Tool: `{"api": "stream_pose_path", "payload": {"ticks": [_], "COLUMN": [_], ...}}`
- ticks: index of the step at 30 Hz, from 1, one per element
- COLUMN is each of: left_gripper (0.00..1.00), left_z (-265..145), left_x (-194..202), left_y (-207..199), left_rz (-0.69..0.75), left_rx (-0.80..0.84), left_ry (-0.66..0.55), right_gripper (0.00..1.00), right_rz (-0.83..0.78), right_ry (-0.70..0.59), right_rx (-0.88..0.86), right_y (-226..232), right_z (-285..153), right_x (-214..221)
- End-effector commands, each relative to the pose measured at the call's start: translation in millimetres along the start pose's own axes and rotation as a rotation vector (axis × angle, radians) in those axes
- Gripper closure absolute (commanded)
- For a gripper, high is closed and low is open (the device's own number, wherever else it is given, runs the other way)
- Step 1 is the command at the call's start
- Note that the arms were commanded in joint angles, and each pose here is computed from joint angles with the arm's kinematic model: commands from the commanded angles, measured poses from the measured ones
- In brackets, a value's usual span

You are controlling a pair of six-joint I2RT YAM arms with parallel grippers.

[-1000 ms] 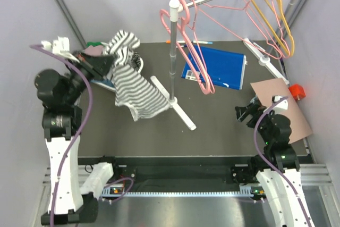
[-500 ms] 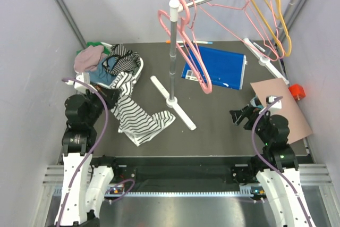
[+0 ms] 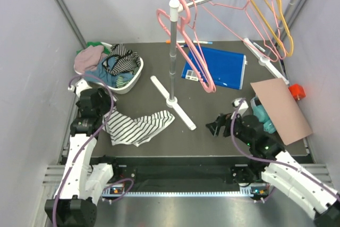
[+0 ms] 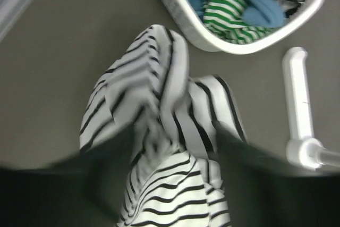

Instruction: Place the tank top on the hanger

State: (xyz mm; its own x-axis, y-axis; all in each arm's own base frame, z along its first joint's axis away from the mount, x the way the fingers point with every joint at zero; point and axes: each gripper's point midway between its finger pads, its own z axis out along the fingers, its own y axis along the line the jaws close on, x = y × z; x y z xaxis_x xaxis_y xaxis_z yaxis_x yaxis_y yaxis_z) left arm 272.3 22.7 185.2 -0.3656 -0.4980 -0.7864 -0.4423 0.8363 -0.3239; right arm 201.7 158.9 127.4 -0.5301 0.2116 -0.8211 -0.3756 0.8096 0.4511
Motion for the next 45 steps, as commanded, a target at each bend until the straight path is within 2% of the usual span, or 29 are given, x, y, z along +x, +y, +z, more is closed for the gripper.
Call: {"api": "stream_pose_path", "payload": {"ticks": [1, 2, 5, 6, 9, 13, 17, 19, 25, 27, 32, 45], "left_gripper": [0.06, 0.02, 0.01, 0.01, 0.01, 0.01, 0.01, 0.01, 0.01, 0.01, 0.01, 0.05], "left_z": [-10, -11, -15, -13, -1, 20, 24, 20, 20, 23, 32, 68], "left_x": [-17, -18, -26, -23, -6, 38, 50, 53, 74, 81, 86, 93], "left_y": [27, 27, 25, 12, -5, -43, -59, -51, -16, -13, -25, -19], "left_rz": [0.011, 0.013, 0.025, 0.043, 0.069, 0.188, 0.128, 0.117, 0.130, 0.121, 0.097, 0.104], "left_rx": [-0.144, -0.141, -0.144, -0.096, -0.057, -0.040, 0.023, 0.022, -0.046, -0.044, 0.006, -0.022], "left_ry": [-0.089, -0.095, -0.125, -0.122, -0.077, 0.027, 0.055, 0.037, 0.029, 0.037, 0.054, 0.094], "right_gripper": [0.09, 0.09, 0.09, 0.09, 0.10, 0.10, 0.10, 0.10, 0.10, 0.10, 0.10, 0.13], "right_rz": [-0.033, -0.025, -0.015, -0.026, -0.076, -0.147, -0.246, -0.281, -0.374, -0.413, -0.379, -0.349], "right_ry": [-0.061, -0.098, -0.097, -0.085, -0.080, -0.072, -0.007, -0.021, -0.035, -0.007, 0.034, 0.131], "right_rx": [-0.030, -0.017, -0.085, -0.125, -0.162, -0.190, -0.200, -0.222, -0.176, -0.138, -0.118, -0.071], "right_y": [27, 29, 55, 68, 90, 128, 160, 183, 214, 210, 205, 165], "right_z": [14, 17, 17, 14, 14, 20, 40, 47, 87, 106, 143, 194], "right_x": [6, 3, 18, 24, 31, 31, 49, 39, 33, 42, 38, 49]}}
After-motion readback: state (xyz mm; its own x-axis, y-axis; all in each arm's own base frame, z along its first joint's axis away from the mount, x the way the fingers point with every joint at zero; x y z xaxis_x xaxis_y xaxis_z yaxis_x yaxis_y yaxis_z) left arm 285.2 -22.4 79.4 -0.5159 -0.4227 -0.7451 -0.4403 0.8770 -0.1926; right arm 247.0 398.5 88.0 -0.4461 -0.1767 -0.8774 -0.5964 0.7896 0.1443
